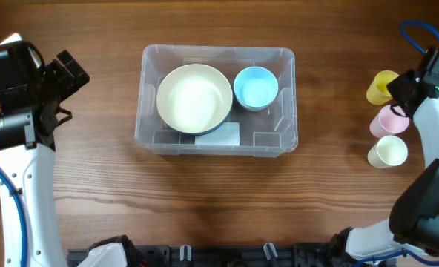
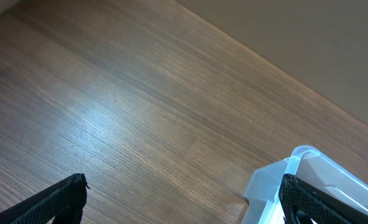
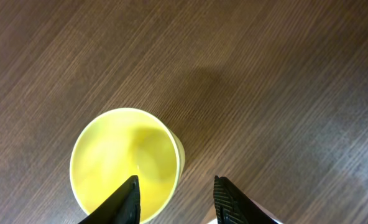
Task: Pack container
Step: 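Grasp the yellow cup rim with the right gripper, then carry the yellow cup with the right gripper into the container front-right, then release the yellow cup and lift the right gripper away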
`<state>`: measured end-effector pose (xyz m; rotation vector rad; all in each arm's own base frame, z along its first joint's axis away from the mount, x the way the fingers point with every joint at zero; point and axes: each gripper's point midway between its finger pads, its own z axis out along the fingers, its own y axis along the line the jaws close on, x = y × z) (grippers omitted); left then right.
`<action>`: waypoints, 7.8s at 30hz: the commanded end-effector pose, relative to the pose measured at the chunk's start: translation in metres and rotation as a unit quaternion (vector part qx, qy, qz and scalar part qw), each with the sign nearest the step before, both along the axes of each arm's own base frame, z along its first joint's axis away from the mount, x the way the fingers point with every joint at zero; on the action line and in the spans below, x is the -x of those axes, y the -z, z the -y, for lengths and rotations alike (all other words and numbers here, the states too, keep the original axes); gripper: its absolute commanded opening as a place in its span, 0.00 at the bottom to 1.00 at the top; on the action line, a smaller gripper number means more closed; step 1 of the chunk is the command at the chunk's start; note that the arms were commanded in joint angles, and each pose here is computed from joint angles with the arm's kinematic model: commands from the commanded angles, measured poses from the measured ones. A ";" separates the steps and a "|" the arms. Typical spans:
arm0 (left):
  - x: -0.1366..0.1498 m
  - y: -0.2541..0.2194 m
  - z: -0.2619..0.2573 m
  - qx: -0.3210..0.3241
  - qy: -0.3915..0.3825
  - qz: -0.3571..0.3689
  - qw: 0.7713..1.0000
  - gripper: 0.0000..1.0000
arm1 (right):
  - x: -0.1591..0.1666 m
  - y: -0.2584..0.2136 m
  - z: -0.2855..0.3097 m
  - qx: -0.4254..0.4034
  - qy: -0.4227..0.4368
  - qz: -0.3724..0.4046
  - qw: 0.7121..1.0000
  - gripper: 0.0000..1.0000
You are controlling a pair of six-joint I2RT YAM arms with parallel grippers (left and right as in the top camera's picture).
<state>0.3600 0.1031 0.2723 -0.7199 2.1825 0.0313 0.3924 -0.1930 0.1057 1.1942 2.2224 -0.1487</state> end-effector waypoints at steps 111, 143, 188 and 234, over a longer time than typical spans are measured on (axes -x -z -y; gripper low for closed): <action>0.000 -0.006 0.000 0.005 -0.001 0.009 1.000 1.00 | 0.035 -0.014 -0.349 -0.018 -0.512 -0.149 0.846 0.04; 0.000 -0.006 0.000 0.005 -0.001 0.009 1.000 1.00 | 0.040 -0.003 -0.343 0.023 -0.558 -0.183 0.809 0.04; 0.000 -0.006 0.000 0.005 -0.001 0.009 1.000 1.00 | 0.025 0.016 -0.353 0.035 -0.594 -0.179 0.784 0.30; 0.000 -0.006 0.000 0.005 -0.001 0.009 1.000 1.00 | -0.005 -0.079 -0.359 0.075 -0.583 -0.069 0.806 0.57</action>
